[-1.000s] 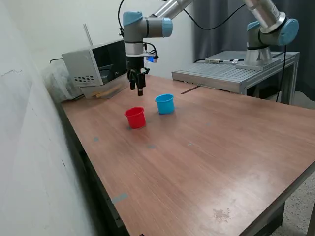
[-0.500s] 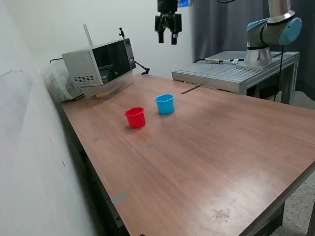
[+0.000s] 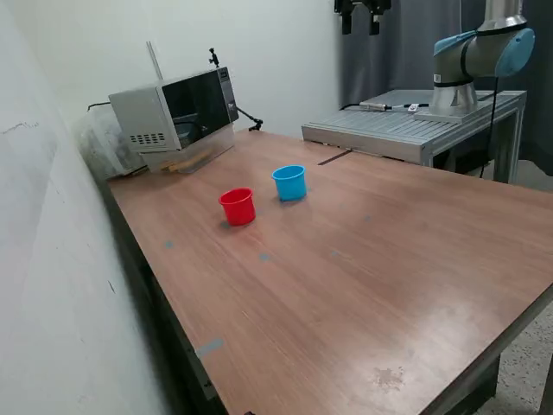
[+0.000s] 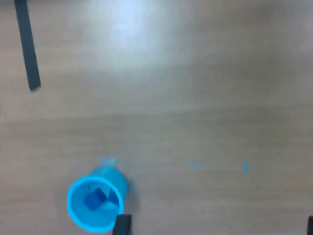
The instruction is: Place red objects in the red bin, and blue objects in the blue bin.
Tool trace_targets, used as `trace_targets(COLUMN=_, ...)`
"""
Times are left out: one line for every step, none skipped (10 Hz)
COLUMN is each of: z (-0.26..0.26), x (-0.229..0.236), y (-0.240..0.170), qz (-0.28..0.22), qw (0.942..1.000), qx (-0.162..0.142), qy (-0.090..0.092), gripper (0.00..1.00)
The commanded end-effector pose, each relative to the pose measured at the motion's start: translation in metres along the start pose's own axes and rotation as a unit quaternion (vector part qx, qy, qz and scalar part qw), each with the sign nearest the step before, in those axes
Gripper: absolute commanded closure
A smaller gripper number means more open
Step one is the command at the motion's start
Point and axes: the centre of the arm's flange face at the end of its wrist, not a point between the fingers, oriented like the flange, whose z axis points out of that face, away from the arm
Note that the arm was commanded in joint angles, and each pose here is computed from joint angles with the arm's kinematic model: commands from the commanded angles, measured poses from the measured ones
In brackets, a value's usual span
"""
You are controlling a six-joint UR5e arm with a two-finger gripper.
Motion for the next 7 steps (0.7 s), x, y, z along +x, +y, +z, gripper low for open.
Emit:
trace_targets(z=-0.024, x=0.001, y=-0.048, qz=0.003, qw=1.0, qx=0.004, qy=-0.004, gripper=0.0)
trace_targets(z=-0.031, x=0.0, y=-0.06, qz=0.002, qw=1.0, qx=0.003, qy=-0.006, gripper=0.0)
trace_targets(z=-0.03, x=0.008, y=-0.074, qz=-0.011, qw=0.9998, qx=0.016, qy=-0.005, gripper=0.0)
trace_targets(z=-0.022, x=0.019, y=-0.085, qz=-0.026, qw=0.9988, qx=0.041, qy=-0.007, gripper=0.0)
trace_targets(z=-0.014, x=0.021, y=-0.095, qz=-0.034, qw=0.9963, qx=0.078, qy=-0.011, gripper=0.0)
trace_targets(z=-0.01, x=0.021, y=-0.103, qz=-0.037, qw=0.9934, qx=0.108, qy=-0.014, gripper=0.0)
trace_targets(z=-0.007, x=0.021, y=-0.105, qz=-0.038, qw=0.9925, qx=0.116, qy=-0.016, gripper=0.0)
